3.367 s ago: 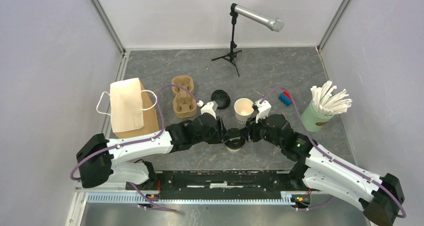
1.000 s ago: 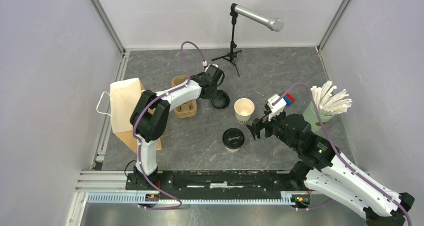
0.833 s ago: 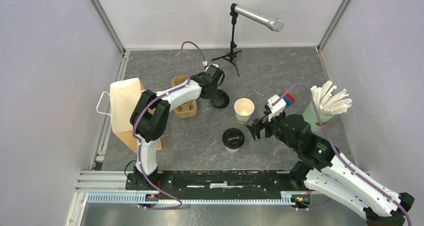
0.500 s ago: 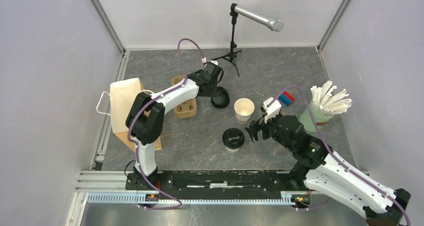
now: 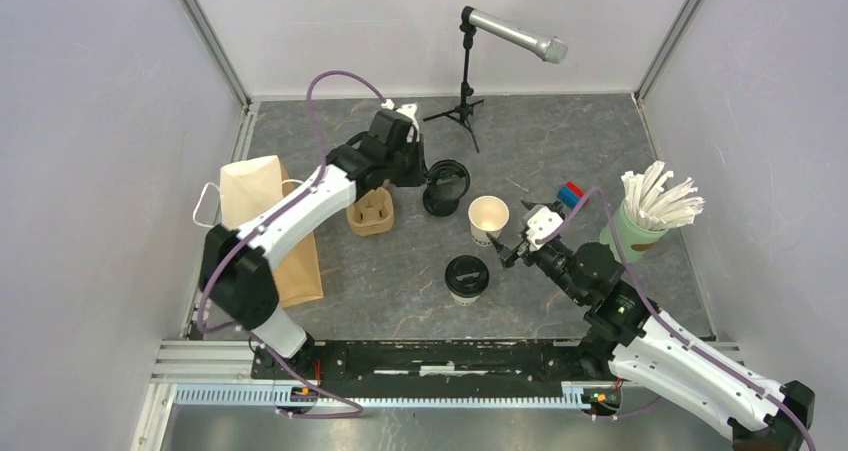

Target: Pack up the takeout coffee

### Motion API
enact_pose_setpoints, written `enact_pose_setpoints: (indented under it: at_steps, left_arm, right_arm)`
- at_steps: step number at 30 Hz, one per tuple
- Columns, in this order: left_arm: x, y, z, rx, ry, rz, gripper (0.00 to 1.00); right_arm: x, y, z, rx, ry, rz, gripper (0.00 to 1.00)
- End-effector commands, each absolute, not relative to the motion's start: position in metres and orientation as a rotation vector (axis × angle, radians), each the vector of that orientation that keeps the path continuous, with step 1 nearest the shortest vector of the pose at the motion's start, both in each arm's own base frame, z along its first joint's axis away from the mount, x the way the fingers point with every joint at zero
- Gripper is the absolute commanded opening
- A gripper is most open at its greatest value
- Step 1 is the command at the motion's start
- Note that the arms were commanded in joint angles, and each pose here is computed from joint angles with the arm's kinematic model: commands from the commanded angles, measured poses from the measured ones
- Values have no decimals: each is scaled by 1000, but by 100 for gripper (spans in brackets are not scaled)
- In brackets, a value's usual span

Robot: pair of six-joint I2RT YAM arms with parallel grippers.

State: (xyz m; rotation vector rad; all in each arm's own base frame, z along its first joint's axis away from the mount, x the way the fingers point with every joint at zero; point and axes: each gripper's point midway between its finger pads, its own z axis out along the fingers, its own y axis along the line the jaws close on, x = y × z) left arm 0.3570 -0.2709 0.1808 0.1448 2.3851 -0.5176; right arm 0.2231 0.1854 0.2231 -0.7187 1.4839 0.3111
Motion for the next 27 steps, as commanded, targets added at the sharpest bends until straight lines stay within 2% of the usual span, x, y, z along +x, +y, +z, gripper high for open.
enact_pose_setpoints:
  at_steps: [1,10,13,17,27]
  left_arm:
    - [314,-304,243,166,2287,-1011,2]
    - [233,-336,311,197,2094,-1784,2]
    - [213,-339,319,186,2069,-1954,2]
    - [196,-348,317,194,2084,-2039,2]
    - [176,-355,313,206,2105,-2112,2]
  right_arm:
    - [224,193,281,-752,1163,254,98]
    - [186,201,307,-851,692,183,98]
    - [182,206,314,-870,641,182,98]
    - [168,215,324,-896,517,194,98]
    - [172,215,323,-889,505,164,98]
